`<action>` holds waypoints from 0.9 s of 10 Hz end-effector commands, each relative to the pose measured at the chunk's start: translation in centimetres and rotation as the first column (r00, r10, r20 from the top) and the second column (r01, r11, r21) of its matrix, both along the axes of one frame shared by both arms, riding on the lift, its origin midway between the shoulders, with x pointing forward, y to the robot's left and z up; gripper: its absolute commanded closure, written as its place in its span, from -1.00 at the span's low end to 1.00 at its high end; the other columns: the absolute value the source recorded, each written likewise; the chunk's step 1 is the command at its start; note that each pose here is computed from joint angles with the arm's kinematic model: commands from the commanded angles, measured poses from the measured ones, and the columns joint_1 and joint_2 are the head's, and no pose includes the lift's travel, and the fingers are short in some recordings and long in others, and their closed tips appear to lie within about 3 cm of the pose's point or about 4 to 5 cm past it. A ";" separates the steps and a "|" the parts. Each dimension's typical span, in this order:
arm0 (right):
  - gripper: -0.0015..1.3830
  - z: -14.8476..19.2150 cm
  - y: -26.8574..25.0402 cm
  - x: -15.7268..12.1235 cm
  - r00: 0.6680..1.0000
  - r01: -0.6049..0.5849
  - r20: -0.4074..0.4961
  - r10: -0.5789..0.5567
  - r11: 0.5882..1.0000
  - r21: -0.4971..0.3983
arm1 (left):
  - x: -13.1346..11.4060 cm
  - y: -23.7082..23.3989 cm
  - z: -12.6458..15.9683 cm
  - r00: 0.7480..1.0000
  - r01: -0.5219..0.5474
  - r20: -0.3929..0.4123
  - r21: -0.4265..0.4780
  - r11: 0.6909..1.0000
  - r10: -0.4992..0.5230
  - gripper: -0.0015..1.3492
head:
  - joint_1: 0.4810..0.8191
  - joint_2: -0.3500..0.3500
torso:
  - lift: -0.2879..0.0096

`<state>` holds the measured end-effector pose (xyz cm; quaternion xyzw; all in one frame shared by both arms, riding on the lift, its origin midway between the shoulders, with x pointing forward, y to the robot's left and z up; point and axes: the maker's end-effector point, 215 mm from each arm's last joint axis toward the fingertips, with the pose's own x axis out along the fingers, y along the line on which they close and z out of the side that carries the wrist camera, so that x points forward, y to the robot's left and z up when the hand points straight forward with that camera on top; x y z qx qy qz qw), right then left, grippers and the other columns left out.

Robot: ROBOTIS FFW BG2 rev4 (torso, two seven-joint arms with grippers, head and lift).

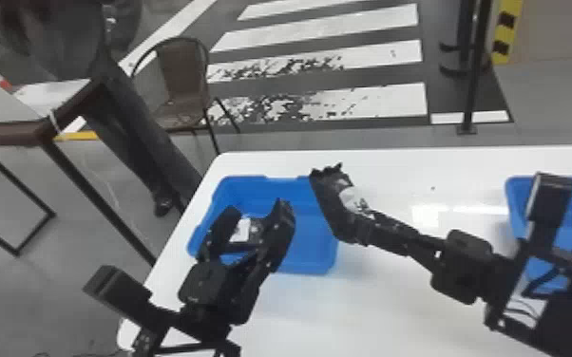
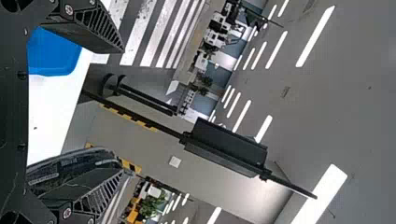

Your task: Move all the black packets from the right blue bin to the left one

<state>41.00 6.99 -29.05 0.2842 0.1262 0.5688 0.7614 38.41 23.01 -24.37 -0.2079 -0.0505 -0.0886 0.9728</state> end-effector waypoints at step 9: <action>0.60 -0.7 5.4 -4.1 0.987 -0.157 -0.036 0.157 0.988 0.002 | 0.9 -3.6 -3.9 0.984 0.124 -0.130 -0.010 0.992 -0.125 -0.09 | 0.27 1.00 | -0.01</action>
